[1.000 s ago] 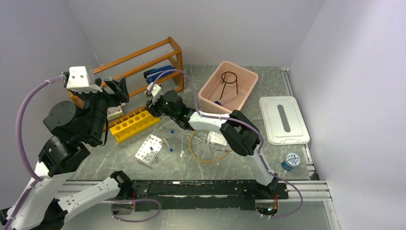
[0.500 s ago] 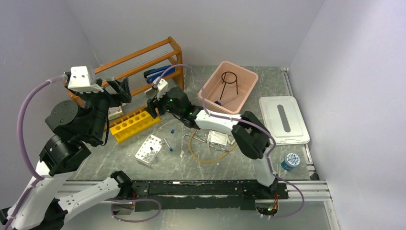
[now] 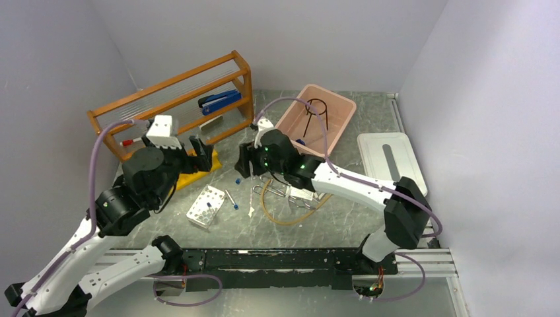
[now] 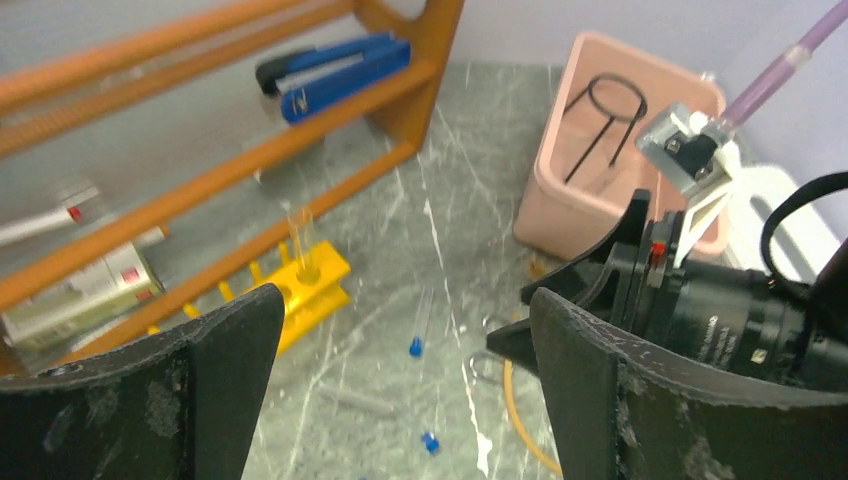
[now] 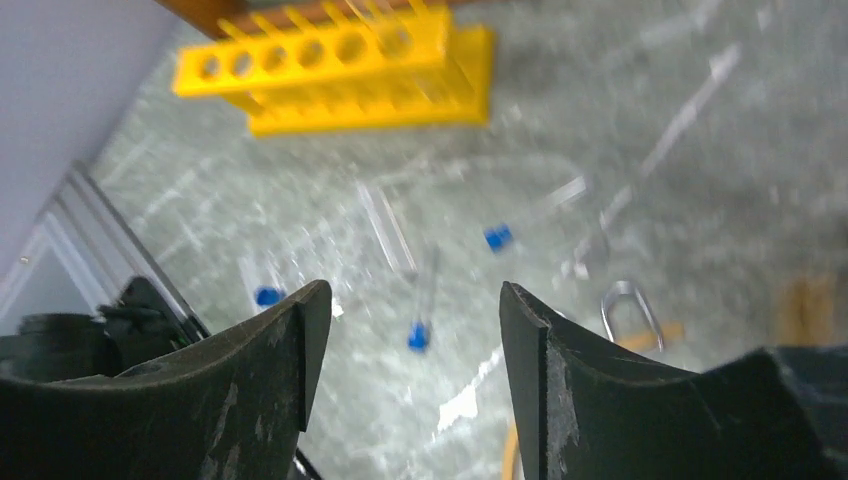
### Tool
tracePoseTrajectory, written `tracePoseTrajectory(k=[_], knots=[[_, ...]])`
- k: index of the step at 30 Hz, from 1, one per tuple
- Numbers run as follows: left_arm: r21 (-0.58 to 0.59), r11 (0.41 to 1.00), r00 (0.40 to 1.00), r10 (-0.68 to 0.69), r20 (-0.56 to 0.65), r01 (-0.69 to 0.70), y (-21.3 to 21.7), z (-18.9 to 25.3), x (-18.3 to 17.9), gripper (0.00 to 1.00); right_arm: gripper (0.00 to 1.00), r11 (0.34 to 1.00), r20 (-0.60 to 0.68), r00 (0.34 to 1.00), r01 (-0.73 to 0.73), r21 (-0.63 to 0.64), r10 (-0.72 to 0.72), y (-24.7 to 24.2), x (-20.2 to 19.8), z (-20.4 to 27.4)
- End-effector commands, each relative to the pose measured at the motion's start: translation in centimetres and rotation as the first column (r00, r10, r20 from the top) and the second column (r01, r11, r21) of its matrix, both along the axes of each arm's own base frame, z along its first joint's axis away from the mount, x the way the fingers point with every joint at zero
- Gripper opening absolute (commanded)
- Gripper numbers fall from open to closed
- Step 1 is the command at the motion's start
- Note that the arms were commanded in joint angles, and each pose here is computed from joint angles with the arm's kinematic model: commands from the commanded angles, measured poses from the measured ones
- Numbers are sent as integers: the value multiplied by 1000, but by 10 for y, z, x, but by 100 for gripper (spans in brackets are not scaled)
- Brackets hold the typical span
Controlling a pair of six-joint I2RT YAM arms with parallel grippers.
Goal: Organize the chemistry lab equipment
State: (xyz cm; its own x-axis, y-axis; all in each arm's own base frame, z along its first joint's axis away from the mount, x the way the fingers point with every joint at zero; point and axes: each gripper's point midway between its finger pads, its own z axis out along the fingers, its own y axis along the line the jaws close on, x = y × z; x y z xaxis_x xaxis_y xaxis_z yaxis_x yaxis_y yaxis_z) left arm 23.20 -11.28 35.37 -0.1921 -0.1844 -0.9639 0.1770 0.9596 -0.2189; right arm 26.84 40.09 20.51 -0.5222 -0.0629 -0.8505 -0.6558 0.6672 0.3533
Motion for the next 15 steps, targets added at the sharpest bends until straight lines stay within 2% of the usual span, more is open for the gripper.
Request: tracePoseTrajectory(k=[1, 6, 11, 15], knots=[[-52, 998, 993, -49, -105, 43, -10, -41, -12, 95, 65, 976, -210, 966, 114, -187, -153, -42, -29, -49], [-48, 998, 989, 27, -148, -35, 0, -67, -10, 90, 64, 963, -277, 947, 89, -253, -160, -30, -50, -78], [-16, 991, 982, 127, -142, -131, 13, -70, -1, 87, 61, 940, -314, 938, 34, -340, -147, 1, -63, -120], [-4, 976, 969, 213, -128, -216, 24, -69, 6, 88, 57, 915, -296, 946, 4, -404, -135, 21, -67, -142]])
